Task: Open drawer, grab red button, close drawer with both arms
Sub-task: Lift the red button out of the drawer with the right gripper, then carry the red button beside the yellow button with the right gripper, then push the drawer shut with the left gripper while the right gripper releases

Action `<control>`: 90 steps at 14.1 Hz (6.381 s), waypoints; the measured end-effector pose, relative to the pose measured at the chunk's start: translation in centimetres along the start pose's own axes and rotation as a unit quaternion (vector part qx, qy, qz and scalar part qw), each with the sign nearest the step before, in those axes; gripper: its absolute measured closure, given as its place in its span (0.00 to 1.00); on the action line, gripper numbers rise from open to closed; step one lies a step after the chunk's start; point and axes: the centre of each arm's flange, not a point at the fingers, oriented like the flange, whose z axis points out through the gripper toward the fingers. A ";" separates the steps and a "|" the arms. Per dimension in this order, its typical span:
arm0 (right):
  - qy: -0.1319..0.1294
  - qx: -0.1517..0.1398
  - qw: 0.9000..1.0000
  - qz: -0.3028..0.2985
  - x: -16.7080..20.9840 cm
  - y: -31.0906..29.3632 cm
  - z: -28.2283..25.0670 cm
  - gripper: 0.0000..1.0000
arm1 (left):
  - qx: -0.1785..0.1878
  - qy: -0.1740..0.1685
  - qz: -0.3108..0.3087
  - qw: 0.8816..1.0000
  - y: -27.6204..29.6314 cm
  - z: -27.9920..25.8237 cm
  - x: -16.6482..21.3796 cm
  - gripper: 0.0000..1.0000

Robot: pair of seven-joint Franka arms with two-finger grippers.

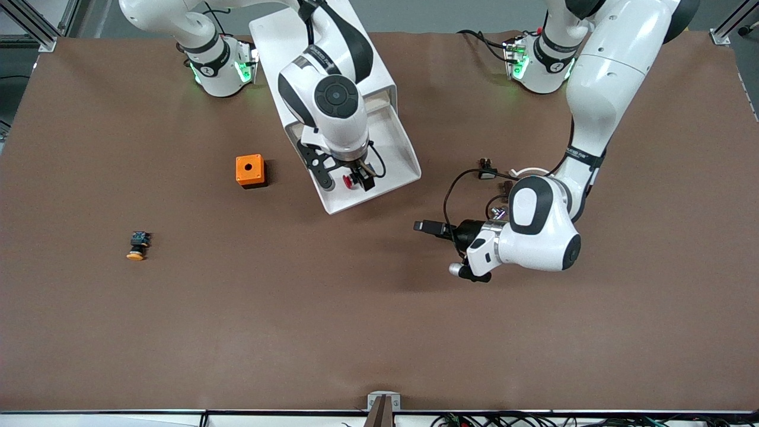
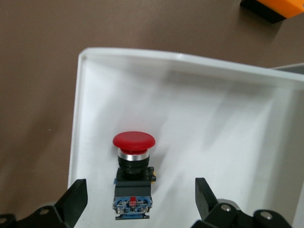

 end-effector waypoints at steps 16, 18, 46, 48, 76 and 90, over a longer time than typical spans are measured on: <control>0.002 0.006 1.000 -0.005 -1.0 -0.9 1.5 0.59 | 0.354 0.041 0.098 0.929 3.9 -8.8 -0.1 0.00; 0.004 -0.003 1.000 0.001 -0.2 -1.2 -0.3 0.59 | 0.357 0.063 0.076 0.929 4.5 -10.0 0.1 0.00; 0.029 -0.006 0.897 -0.441 52.2 12.1 5.7 0.59 | 0.327 0.185 -0.283 0.882 16.5 13.8 -7.0 0.00; 0.029 -0.006 0.897 -0.441 53.7 12.6 7.4 0.59 | 0.327 0.186 -0.280 0.883 17.2 14.8 -7.6 0.00; 0.014 -0.020 0.898 -0.440 54.6 12.5 15.2 0.40 | 0.250 0.149 -0.327 0.899 24.8 29.0 -18.2 0.00; 0.026 -0.002 0.888 -0.459 50.3 12.6 -1.6 0.00 | 0.271 0.159 -0.191 0.930 13.4 2.0 -3.3 0.00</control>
